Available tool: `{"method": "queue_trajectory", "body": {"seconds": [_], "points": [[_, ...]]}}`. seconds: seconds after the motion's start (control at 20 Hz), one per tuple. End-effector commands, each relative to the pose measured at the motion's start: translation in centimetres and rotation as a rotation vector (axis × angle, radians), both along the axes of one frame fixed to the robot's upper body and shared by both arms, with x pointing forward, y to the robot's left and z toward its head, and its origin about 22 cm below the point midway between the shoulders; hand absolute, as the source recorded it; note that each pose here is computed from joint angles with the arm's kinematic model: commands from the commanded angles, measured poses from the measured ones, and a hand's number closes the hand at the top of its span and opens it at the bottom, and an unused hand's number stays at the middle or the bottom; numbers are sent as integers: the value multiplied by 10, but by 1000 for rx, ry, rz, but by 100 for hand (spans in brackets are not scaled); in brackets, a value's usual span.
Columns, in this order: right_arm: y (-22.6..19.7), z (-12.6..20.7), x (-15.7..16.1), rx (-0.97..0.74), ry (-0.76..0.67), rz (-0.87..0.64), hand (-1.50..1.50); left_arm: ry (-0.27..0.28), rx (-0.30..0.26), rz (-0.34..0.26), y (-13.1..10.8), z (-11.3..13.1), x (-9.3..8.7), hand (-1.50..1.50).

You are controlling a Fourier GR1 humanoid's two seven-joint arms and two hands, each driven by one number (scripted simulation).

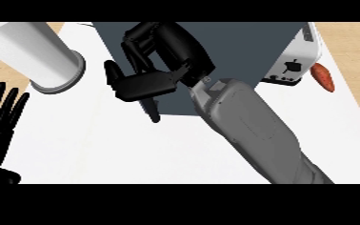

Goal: Pick up the wine, place it into the cabinet and close the cabinet

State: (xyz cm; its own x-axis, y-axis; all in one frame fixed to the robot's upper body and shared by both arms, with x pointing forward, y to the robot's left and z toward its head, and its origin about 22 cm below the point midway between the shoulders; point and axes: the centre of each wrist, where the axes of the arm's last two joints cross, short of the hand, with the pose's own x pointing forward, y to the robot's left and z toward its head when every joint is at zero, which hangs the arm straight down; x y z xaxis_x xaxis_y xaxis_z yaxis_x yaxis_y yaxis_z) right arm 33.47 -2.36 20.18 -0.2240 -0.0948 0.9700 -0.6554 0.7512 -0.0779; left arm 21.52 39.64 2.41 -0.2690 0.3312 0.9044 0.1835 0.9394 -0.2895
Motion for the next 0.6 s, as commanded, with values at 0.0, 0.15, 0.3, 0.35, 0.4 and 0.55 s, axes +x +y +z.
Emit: {"method": "queue_trajectory", "body": {"seconds": [0.0, 0.15, 0.3, 0.35, 0.4, 0.55], "points": [[-36, -18, 40, -43, 41, -147, 150, -9, 3, 14, -3, 8, 13, -150], [-48, -33, 44, -73, 12, -174, 150, -24, -6, -10, 4, 12, 12, -150], [-65, -25, 52, -52, 8, -182, 150, -6, 2, -23, -6, 10, 13, -150], [-56, -30, 52, -67, 17, -174, 150, -11, 21, -30, 8, 6, 8, -150], [-50, -30, 50, -51, 9, -181, 150, -10, -7, -52, -9, 2, 9, -150], [-50, -23, 54, -53, 12, -183, 150, -16, 1, -58, -7, 10, 13, -150]]}}
